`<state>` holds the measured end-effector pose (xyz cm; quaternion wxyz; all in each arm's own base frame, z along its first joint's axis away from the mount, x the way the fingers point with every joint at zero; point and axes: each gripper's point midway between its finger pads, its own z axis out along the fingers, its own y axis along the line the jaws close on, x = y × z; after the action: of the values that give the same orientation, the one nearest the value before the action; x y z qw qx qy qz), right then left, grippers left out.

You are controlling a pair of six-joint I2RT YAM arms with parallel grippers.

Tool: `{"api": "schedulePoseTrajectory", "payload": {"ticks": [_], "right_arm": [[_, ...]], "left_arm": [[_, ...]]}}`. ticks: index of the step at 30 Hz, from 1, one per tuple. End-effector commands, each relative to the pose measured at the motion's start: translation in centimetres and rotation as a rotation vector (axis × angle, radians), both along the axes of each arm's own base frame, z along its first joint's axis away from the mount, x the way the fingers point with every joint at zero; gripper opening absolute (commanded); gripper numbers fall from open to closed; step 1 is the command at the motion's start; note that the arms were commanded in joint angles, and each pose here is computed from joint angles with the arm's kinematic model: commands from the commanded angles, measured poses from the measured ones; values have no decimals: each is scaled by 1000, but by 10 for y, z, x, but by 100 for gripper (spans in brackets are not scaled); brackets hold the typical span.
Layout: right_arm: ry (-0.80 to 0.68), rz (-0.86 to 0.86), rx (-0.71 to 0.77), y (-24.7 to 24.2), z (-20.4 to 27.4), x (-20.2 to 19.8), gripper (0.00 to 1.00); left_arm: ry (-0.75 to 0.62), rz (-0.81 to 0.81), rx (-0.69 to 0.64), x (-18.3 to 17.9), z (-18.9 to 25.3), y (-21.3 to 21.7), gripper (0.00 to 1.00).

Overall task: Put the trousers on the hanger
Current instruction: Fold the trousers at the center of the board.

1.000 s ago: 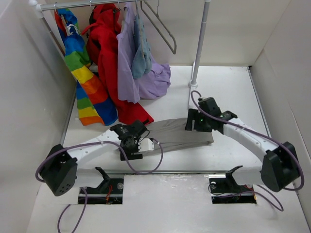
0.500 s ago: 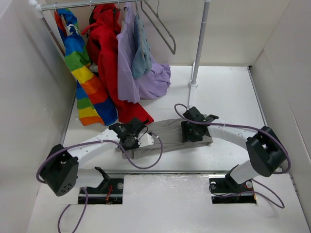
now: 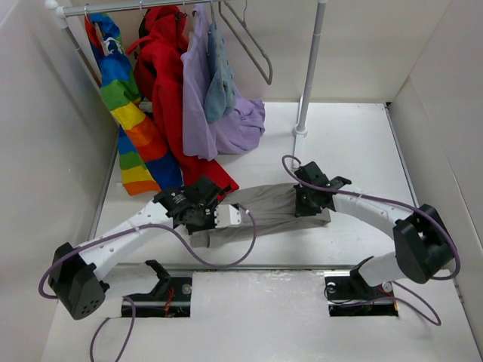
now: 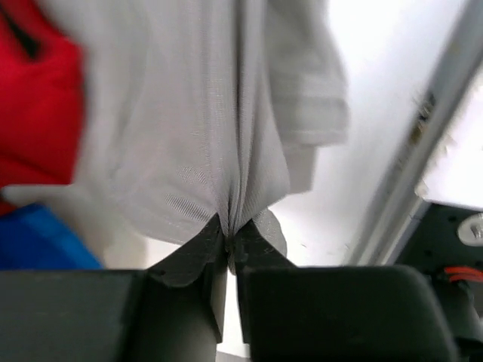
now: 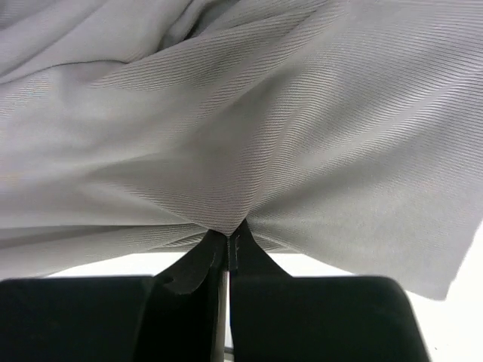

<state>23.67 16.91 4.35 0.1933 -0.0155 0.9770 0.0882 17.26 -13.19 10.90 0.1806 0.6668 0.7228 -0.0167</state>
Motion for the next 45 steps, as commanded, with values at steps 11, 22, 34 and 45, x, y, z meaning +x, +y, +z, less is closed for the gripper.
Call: {"api": "schedulePoseTrajectory", "payload": {"ticks": [11,22,34,45], "right_arm": [[18,35,14,-16,17,-10,66],[-201,-120,119,-52,107,43,89],[10,-192,167,-94,3,107,58],[-66,-317,69,-152,11,154,5]], "left_arm": [[191,-154,188,-46,-35,22,71],[-17,-17,-115,1,30,-13,88],[-177,308,196,74,-64,9,85],[-262,278,322,65,-95,45,84]]}}
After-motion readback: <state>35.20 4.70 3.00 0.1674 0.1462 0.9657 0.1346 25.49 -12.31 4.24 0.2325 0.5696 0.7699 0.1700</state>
